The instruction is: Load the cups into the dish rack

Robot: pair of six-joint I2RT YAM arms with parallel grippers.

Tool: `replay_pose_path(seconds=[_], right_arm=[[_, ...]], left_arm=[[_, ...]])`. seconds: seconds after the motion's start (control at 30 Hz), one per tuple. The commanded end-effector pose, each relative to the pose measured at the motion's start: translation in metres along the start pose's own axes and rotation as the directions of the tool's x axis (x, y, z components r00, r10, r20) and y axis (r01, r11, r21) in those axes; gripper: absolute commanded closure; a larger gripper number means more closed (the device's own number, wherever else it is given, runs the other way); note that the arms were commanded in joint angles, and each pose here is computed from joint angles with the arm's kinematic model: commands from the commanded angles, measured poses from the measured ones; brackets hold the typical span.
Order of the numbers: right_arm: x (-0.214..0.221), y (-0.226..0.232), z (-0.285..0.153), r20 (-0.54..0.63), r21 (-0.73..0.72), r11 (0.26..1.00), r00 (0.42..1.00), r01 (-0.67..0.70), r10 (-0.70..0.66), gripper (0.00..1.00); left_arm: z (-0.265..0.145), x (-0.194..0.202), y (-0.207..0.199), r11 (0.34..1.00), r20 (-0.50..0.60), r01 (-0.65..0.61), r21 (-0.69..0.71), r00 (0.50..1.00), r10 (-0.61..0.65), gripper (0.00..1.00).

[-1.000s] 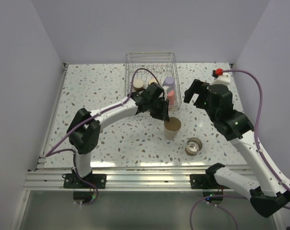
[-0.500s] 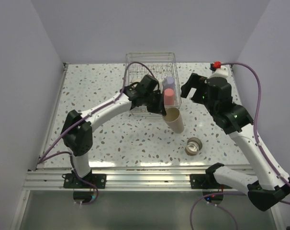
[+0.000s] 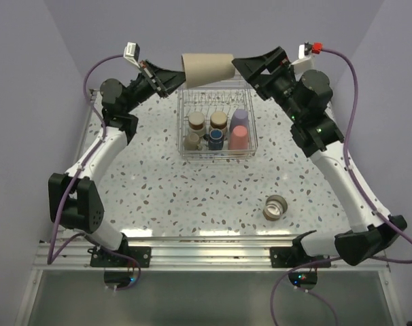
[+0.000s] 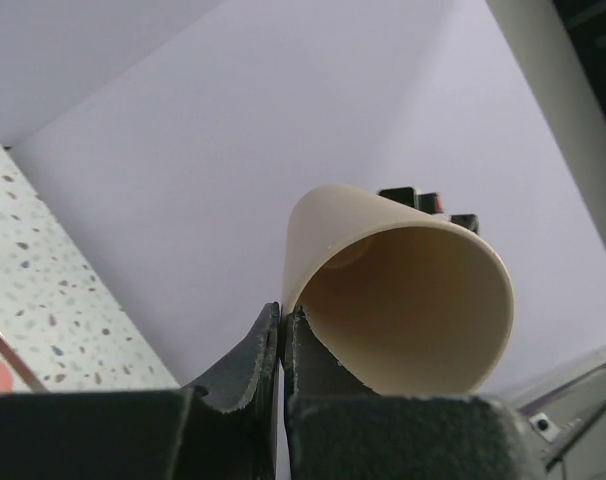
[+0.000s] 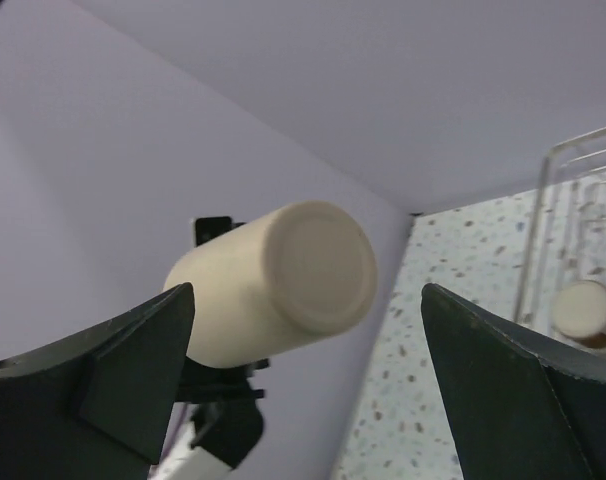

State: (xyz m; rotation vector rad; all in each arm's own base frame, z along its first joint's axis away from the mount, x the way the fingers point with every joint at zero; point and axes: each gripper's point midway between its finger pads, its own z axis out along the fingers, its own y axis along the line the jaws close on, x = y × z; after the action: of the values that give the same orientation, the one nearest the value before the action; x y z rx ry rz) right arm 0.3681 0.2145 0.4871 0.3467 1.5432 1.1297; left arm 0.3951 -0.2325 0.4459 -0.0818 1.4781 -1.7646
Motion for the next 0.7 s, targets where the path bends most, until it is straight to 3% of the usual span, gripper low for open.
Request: replay_pose_path(seconds=[0.0,0.1,0.47,0.57,0.6,0.67], right_arm=[[-0.01,0.062,0.013,-0.032,-0.313,0.919,0.97,-0.24,0.243,0.01],[-0.001,0.06,0.032,-0.089,-0.337,0.883,0.945,-0.326,0.315,0.01],[0.003,0.075,0.053,-0.11,-0.368,0.863,0.937,-0.347,0.331,0.02],[0.013,0.077,0.059,-0.132,-0.365,0.86,0.935,-0.356,0.33,0.14],[0.015,0.076,0.061,-0.132,-0.361,0.862,0.934,-0.356,0.331,0.26],[0.019,0.077,0.063,-0.139,-0.357,0.863,0.934,-0.358,0.33,0.39]], left_arm=[[-0.008,0.004,-0.056,0.972,-0.035,0.035,0.233,0.999,-0.028,1.0],[-0.007,-0.001,-0.06,0.965,-0.012,0.044,0.257,0.999,-0.042,1.0],[-0.003,-0.017,-0.055,0.957,0.089,0.04,0.288,0.994,-0.068,1.0],[0.002,-0.016,-0.049,0.96,0.091,0.047,0.276,0.993,-0.074,1.0],[0.003,-0.014,-0.048,0.96,0.087,0.051,0.274,0.993,-0.077,1.0],[0.005,-0.013,-0.043,0.964,0.081,0.06,0.26,0.993,-0.083,1.0]])
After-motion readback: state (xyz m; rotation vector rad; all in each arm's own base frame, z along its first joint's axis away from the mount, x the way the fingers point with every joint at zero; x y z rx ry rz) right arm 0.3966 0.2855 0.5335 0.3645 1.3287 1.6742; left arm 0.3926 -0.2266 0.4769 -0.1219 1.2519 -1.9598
